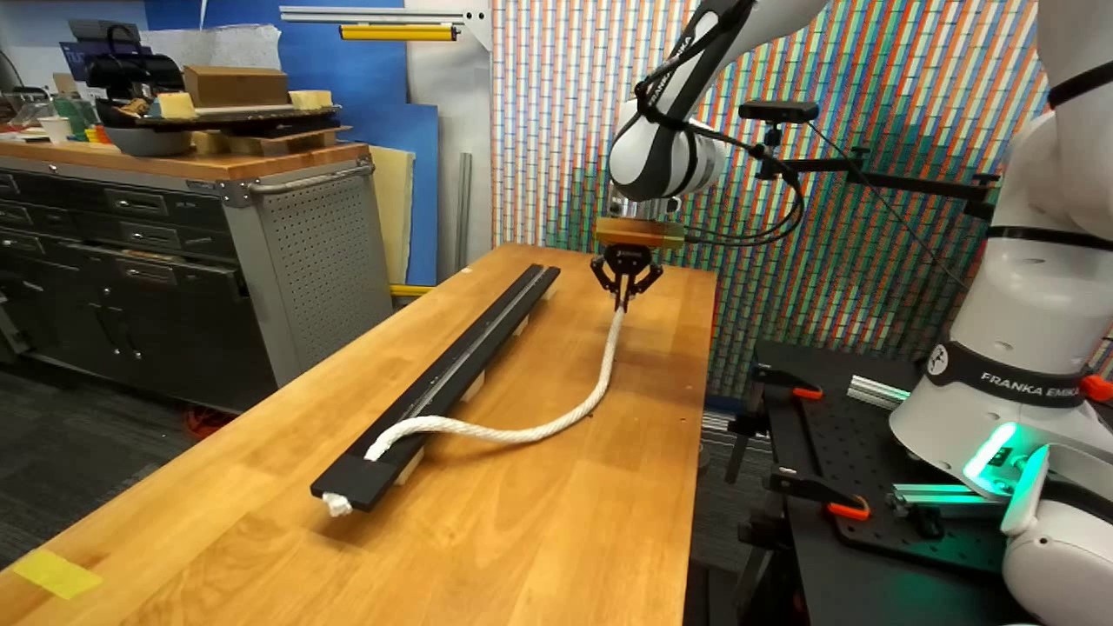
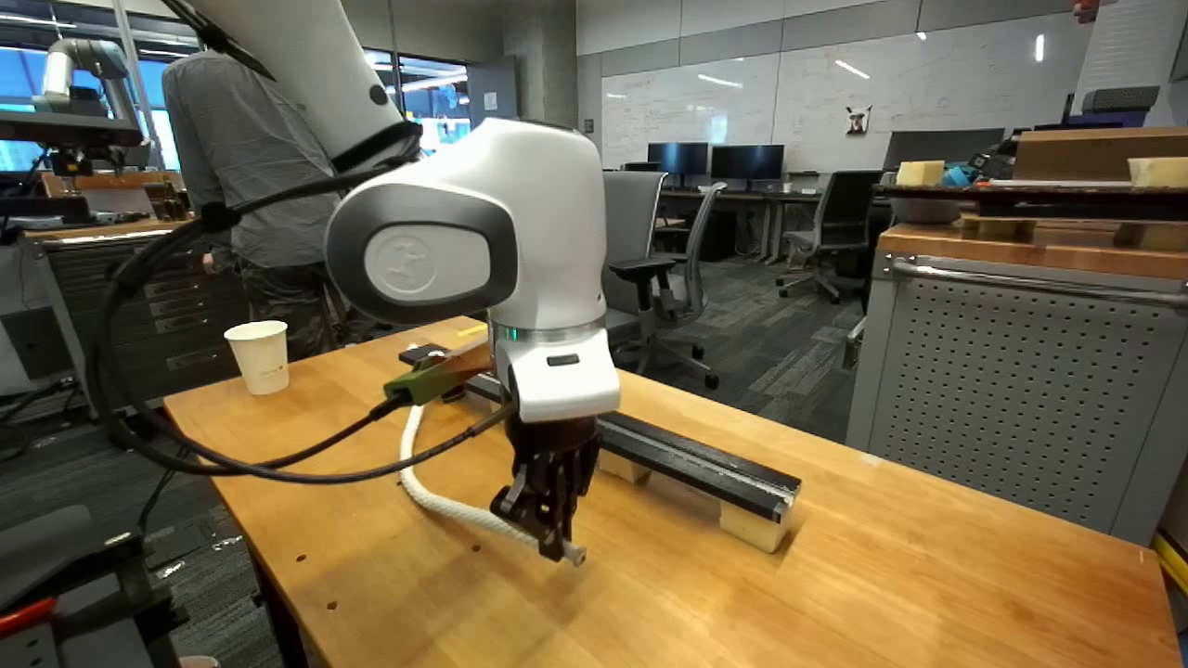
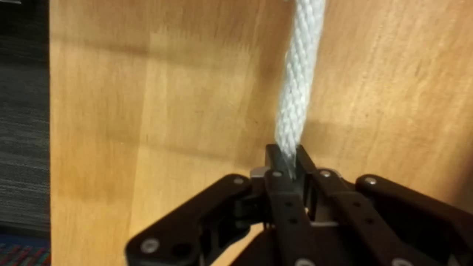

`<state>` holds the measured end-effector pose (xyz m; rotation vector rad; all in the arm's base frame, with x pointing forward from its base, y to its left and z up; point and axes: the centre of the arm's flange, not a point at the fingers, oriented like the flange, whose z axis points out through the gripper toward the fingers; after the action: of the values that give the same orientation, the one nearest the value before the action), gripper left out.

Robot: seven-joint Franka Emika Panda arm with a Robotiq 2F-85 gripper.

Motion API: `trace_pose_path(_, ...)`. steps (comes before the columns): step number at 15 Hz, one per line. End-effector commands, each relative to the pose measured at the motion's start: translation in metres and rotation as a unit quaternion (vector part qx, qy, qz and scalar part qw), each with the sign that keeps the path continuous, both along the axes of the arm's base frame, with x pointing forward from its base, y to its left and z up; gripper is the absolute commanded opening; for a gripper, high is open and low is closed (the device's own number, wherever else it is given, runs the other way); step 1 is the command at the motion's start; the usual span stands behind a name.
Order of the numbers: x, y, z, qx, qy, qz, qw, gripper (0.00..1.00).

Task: Straighten the white string on the black object

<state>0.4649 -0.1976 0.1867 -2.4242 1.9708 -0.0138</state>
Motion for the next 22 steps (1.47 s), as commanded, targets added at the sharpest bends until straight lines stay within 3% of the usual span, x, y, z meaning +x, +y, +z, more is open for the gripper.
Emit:
trace_pose_path(1,0.009,0.012,0.057,-0.041,-0.045,0.001,0.9981,0.03)
trace_pose_path(11,0.047,0.043,0.174,-0.116,-0.161,0.002,0.9801,0.03)
trace_pose_path(17,0.070,0.066,0.215,-0.135,-0.216,-0.020,0.9667,0.03)
trace_pose_path(22,0.091,0.064,0.241,-0.150,-0.259,-0.069,0.9517,0.03)
